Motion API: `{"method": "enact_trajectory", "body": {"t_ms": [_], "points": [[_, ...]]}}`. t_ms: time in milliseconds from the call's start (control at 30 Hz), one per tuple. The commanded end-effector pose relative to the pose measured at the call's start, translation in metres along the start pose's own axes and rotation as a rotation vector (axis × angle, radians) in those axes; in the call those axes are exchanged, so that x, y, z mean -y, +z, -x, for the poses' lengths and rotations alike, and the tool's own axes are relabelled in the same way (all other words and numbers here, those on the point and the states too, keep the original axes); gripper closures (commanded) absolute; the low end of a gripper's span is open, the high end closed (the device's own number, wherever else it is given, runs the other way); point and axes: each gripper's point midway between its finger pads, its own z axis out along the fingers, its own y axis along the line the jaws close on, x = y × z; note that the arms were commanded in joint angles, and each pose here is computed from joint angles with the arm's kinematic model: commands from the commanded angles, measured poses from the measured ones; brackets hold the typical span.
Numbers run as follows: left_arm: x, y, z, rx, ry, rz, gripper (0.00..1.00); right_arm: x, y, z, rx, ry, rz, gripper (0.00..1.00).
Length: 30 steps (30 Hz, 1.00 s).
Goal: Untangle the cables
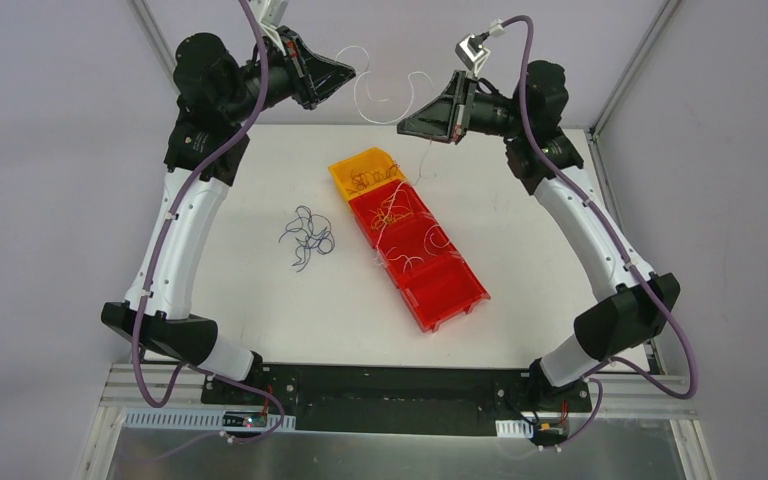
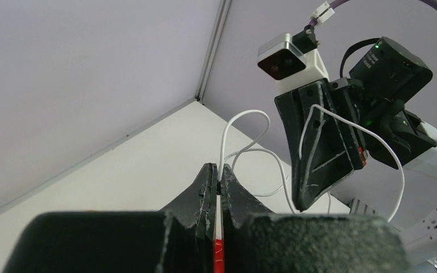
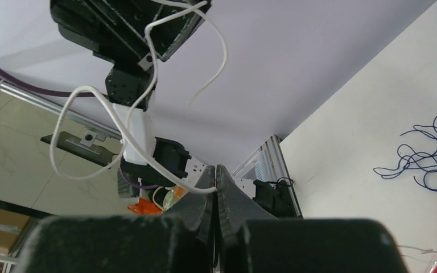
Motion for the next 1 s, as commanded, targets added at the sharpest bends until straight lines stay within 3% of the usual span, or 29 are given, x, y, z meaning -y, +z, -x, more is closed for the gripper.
{"method": "enact_trajectory", "body": {"t_ms": [0,200,367,533,767,967], "points": [[0.019,-0.003,0.014,0.036,0.067,-0.064,1.0,-0.042,-0.015,0.005,0.016,-0.064,0.087,1.0],[0.019,-0.003,0.01,0.023,0.078,-0.072,1.0,-0.02,-0.031,0.016,0.045,-0.063,0.018,1.0],[0.019,-0.002,0.022,0.046,0.119,-0.065,1.0,-0.057,-0.026,0.017,0.056,-0.007,0.143,1.0],[0.017,-0.003,0.019,0.038,0.118,-0.049,1.0,-0.087,-0.002,-0.015,-0.026,0.019,0.243,1.0],[0.01,-0.013,0.016,0.031,0.159,0.017,1.0,-0.132,-0.019,0.001,0.02,-0.026,0.339,1.0],[0.007,-0.017,0.012,0.02,0.157,0.043,1.0,-0.1,-0.002,-0.022,-0.037,0.044,0.306,1.0]]}}
